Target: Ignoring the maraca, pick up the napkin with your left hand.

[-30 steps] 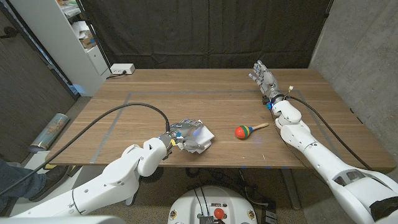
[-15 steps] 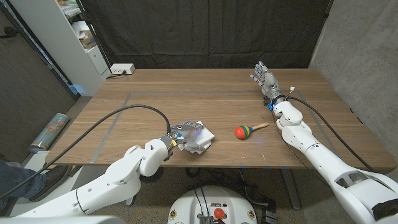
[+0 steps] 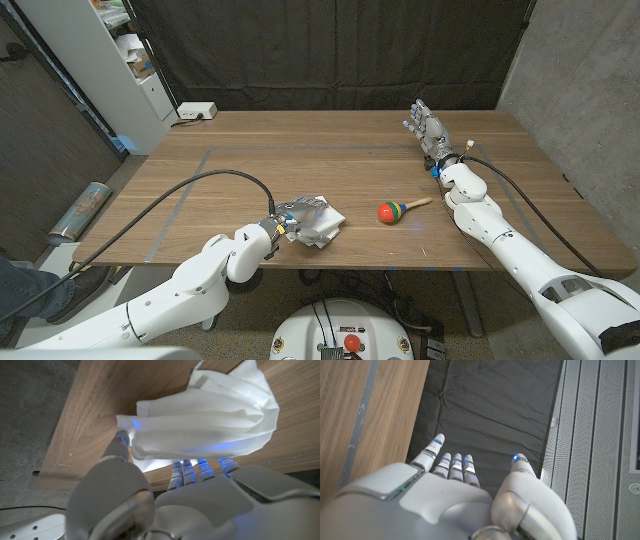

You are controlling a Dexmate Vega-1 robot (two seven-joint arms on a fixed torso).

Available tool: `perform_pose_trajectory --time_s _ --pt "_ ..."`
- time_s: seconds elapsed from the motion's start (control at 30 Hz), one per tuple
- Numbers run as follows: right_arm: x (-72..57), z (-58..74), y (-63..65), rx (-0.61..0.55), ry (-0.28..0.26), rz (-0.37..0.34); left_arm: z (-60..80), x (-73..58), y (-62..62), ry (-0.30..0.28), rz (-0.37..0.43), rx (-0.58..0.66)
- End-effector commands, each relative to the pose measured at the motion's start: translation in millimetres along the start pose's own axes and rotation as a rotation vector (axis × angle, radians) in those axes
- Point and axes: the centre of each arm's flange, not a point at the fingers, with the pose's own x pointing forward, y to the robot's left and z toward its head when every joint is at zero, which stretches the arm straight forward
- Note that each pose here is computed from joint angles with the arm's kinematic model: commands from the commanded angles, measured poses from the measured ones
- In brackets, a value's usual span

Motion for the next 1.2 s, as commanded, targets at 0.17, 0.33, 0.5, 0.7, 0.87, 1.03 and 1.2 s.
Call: perform_pose_trajectory --time_s 0.17,0.33,0.5,0.7,0.87,1.03,1.2 --pt "2.4 -2.3 -1.9 0.001 0.002 0.002 0.9 3.0 0.1 0.028 0.017 0.008" --pt "4.3 -3.5 -1.7 0.002 0.002 0.006 0.9 3.2 0.8 0.036 0.022 0.006" --pt "4.7 -3.5 -1.7 0.004 -0.001 0.006 1.1 4.8 2.1 0.031 0.022 0.006" --pt "1.9 -1.9 -4.7 0.007 -0.001 -0.01 -0.3 9.3 5.1 0.027 0.005 -0.011" --pt "1.0 -0.6 -6.8 -0.002 -0.005 -0.01 -1.3 11.2 5.7 0.024 -0.001 -0.024" --pt "1.4 -0.1 -7.4 -0.001 -0.006 -0.015 -3.0 12.3 6.5 0.022 -0.002 -0.032" --pt "1.9 -0.2 -7.1 0.001 -0.004 -0.02 -5.4 13.1 7.5 0.024 0.012 -0.048"
